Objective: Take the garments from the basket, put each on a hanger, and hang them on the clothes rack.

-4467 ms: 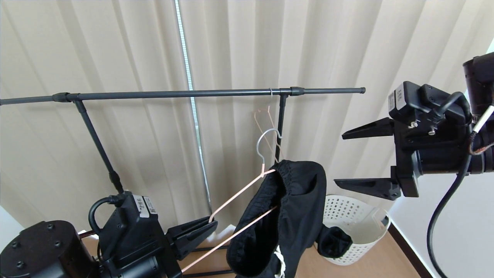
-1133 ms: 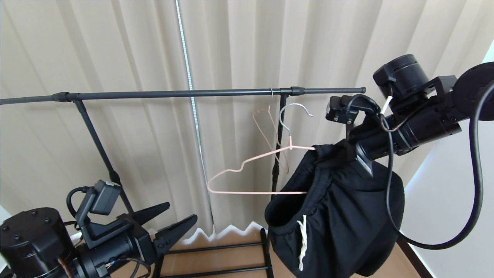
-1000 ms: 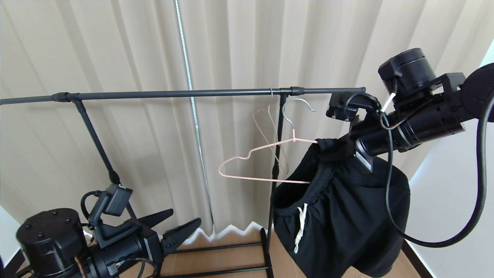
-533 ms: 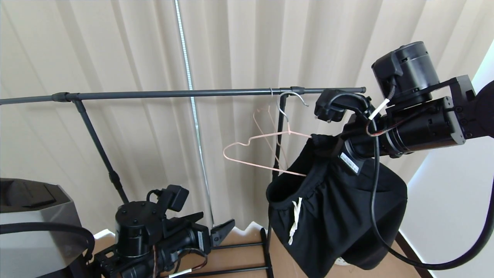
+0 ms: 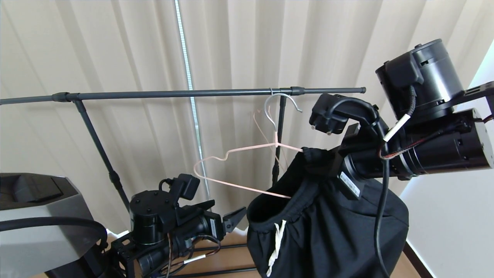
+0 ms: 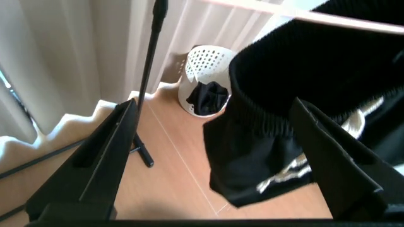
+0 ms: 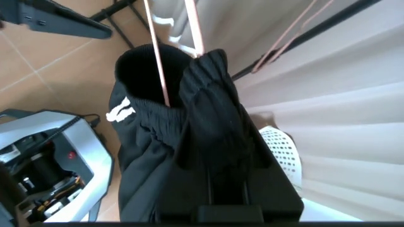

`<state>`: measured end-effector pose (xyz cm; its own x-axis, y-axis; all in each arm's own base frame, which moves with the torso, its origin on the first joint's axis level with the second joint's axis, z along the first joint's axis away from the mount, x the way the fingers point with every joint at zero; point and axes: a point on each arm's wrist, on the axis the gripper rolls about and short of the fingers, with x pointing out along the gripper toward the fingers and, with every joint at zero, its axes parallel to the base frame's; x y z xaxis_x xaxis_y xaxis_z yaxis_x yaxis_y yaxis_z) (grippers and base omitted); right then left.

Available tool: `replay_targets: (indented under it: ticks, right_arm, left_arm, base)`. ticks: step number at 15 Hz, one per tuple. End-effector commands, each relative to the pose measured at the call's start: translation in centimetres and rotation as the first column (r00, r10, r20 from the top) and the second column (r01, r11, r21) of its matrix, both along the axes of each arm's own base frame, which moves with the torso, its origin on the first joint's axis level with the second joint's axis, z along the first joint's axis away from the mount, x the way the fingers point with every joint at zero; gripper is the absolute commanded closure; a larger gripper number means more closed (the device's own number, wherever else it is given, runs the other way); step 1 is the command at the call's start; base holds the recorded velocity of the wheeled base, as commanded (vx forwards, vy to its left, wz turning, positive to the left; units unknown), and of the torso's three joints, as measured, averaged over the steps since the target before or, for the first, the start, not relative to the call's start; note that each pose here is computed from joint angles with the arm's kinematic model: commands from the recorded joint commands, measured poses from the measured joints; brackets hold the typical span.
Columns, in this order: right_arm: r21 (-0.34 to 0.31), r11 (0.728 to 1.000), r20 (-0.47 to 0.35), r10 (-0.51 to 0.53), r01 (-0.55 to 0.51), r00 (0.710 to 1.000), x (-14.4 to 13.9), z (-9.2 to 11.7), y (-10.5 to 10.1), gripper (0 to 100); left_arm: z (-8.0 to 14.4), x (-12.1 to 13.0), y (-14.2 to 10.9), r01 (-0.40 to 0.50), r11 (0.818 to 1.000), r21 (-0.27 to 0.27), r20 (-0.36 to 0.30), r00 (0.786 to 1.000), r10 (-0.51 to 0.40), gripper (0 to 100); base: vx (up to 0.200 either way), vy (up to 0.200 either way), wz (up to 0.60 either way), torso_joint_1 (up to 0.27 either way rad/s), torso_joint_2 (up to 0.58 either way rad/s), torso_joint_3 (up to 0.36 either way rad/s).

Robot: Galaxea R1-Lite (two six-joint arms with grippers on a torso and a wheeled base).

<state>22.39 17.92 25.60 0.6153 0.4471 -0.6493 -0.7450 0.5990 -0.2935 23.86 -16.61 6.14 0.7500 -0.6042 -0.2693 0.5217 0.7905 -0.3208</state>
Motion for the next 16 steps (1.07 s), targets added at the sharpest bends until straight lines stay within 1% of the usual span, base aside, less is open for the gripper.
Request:
replay_targets:
  ticks: [1,3,5,7,10,11,12,15,16]
  right_arm:
    - [0.023,1.000,-0.005,0.015,-0.015,1.000,-1.3,0.3,0.1,100]
    - [0.038,0.999,-0.002,0.023,-0.023,1.000,-1.9,0.6,0.2,100]
    - [0.060,0.998,-0.005,0.034,-0.034,0.999,-2.6,0.9,0.5,100]
    - [0.067,0.996,-0.003,0.053,-0.053,0.999,-3.1,1.1,0.8,100]
    - [0.085,0.995,0.010,0.059,-0.059,0.998,-3.8,1.4,0.4,100]
    - [0.091,0.994,0.017,0.059,-0.060,0.998,-3.9,1.3,0.3,100]
    - [0.102,0.993,0.028,0.061,-0.063,0.998,-4.2,1.5,0.0,100]
    - [0.090,0.994,0.010,0.058,-0.059,0.998,-4.8,0.8,-0.7,100]
    - [0.096,0.995,0.009,0.041,-0.041,0.999,-4.8,0.7,-1.2,100]
  left_arm:
    - [0.2,0.1,-0.6,0.015,1.000,-0.009,0.013,1.000,-0.015,0]
    - [0.4,0.1,-1.1,0.027,1.000,-0.014,0.022,0.999,-0.027,0]
    - [-0.2,-0.4,-2.0,0.062,0.998,-0.002,0.009,0.998,-0.062,0]
    - [-0.7,-0.4,-2.3,0.067,0.998,0.008,-0.003,0.998,-0.067,0]
    - [-0.9,-0.6,-2.6,0.079,0.997,0.012,-0.010,0.997,-0.079,0]
    - [-1.3,-0.6,-2.7,0.078,0.997,0.021,-0.018,0.997,-0.078,0]
    - [-1.8,-0.7,-3.0,0.063,0.997,0.039,-0.020,0.998,-0.062,100]
    - [-1.7,-0.9,-3.4,0.060,0.997,0.041,-0.011,0.998,-0.060,100]
    - [-1.4,-1.0,-3.3,0.060,0.998,0.036,-0.005,0.998,-0.060,100]
  base:
    - [0.000,0.000,0.00,0.000,0.00,0.000]
    - [0.000,0.000,0.00,0.000,0.00,0.000]
    - [0.000,0.000,0.00,0.000,0.00,0.000]
    - [0.000,0.000,0.00,0.000,0.00,0.000]
    - [0.000,0.000,0.00,0.000,0.00,0.000]
    - [0.000,0.000,0.00,0.000,0.00,0.000]
    - [0.000,0.000,0.00,0.000,0.00,0.000]
    - [0.000,0.000,0.00,0.000,0.00,0.000]
    - [0.000,0.000,0.00,0.000,0.00,0.000]
